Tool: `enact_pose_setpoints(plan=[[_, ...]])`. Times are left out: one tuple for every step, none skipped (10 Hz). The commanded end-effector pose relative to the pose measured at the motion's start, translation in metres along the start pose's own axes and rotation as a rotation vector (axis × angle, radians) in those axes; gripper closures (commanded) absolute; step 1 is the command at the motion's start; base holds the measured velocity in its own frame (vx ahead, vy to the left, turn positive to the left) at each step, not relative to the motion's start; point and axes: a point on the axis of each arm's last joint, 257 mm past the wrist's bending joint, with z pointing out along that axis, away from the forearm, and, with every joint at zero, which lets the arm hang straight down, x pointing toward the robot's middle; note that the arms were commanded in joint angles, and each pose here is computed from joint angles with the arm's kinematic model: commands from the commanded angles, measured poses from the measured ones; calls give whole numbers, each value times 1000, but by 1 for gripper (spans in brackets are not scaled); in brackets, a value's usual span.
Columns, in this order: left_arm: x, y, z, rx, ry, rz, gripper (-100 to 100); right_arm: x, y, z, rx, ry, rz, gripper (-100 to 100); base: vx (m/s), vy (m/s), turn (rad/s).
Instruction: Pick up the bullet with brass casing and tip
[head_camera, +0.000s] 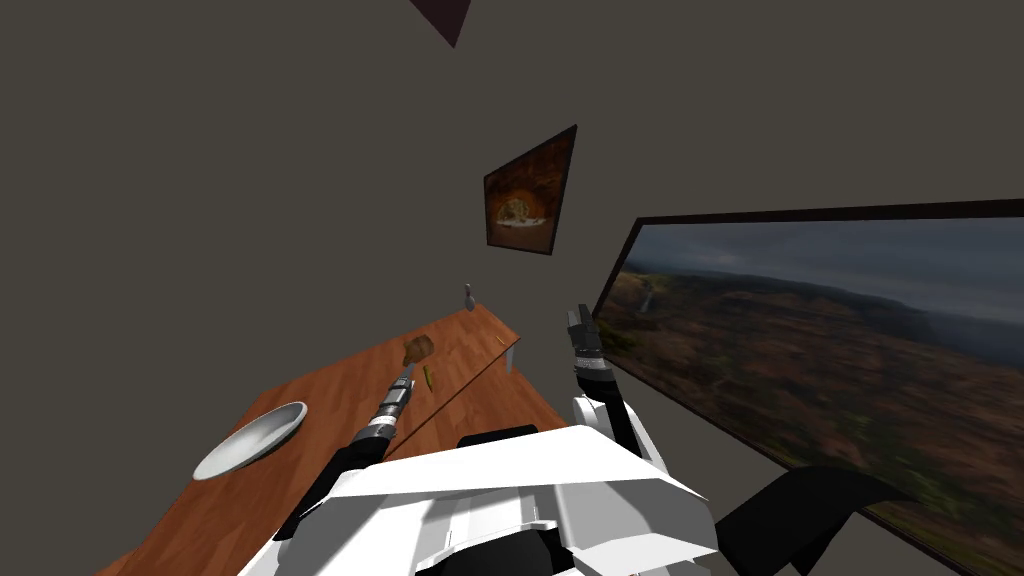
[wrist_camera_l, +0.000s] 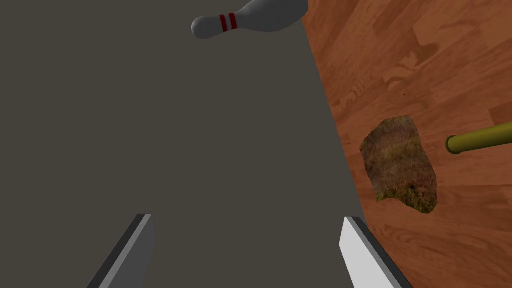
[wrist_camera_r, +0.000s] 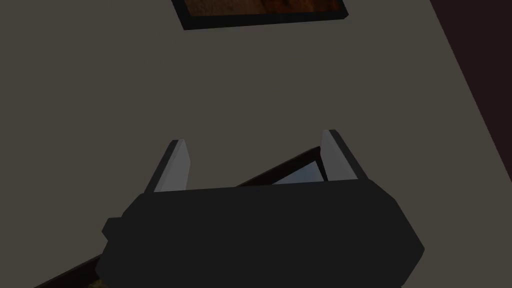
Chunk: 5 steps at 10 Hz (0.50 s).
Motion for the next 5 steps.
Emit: enact_pose_setpoints(plan=[[-2,22,0,-50,2,1,-100,0,0,0,0,0,0,0,6,-24,-125],[-4,29,-2,-66,0,5,-100,0,0,0,0,0,0,0,5,-7,19],[-8,55,-5,-134,11,18,-100,0,0,0,0,0,0,0,8,-22,-250],[-10,63,-8,-151,6,15,-100,0,0,0,0,0,0,0,8,-13,-151],[-13,81,-11,-206,20,26,-100,0,0,0,0,0,0,0,15,-21,-283]])
